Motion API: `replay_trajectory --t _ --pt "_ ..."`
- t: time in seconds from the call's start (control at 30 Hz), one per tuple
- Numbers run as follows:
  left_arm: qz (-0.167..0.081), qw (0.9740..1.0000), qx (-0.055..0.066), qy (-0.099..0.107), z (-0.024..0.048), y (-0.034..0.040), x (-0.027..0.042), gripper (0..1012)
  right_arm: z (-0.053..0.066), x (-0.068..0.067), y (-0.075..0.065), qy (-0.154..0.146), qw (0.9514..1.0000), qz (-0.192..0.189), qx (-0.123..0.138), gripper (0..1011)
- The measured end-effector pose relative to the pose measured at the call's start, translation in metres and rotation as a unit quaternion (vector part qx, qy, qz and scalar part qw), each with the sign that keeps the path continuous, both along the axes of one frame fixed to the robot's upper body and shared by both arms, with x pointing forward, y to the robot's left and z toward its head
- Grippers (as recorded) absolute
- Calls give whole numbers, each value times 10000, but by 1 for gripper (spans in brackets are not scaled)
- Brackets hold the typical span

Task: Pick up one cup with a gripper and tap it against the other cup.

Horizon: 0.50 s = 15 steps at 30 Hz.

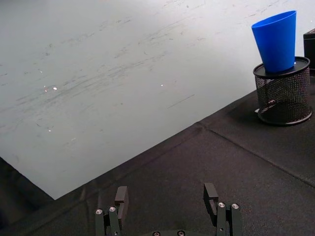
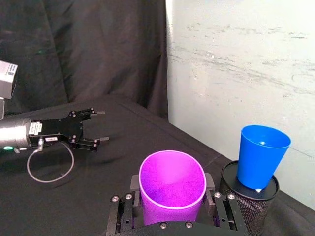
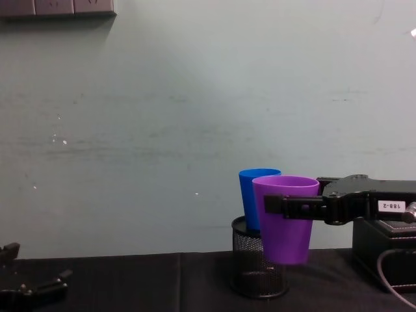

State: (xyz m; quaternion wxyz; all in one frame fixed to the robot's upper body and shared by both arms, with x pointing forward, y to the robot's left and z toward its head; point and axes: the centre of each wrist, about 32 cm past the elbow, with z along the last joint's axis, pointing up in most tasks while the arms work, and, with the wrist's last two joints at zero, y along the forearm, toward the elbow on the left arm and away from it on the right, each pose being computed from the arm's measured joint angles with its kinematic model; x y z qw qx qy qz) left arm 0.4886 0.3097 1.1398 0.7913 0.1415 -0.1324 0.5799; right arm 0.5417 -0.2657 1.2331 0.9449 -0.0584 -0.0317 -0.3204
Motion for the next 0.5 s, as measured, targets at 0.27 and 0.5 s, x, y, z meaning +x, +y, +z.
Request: replay_trajectory --t 0.27,0.5 --pt "0 10000 0 0 0 0 0 1005 0 0 0 0 10000 0 0 735" --pt "0 10000 0 0 0 0 0 1005 0 0 0 0 10000 -1 0 734"
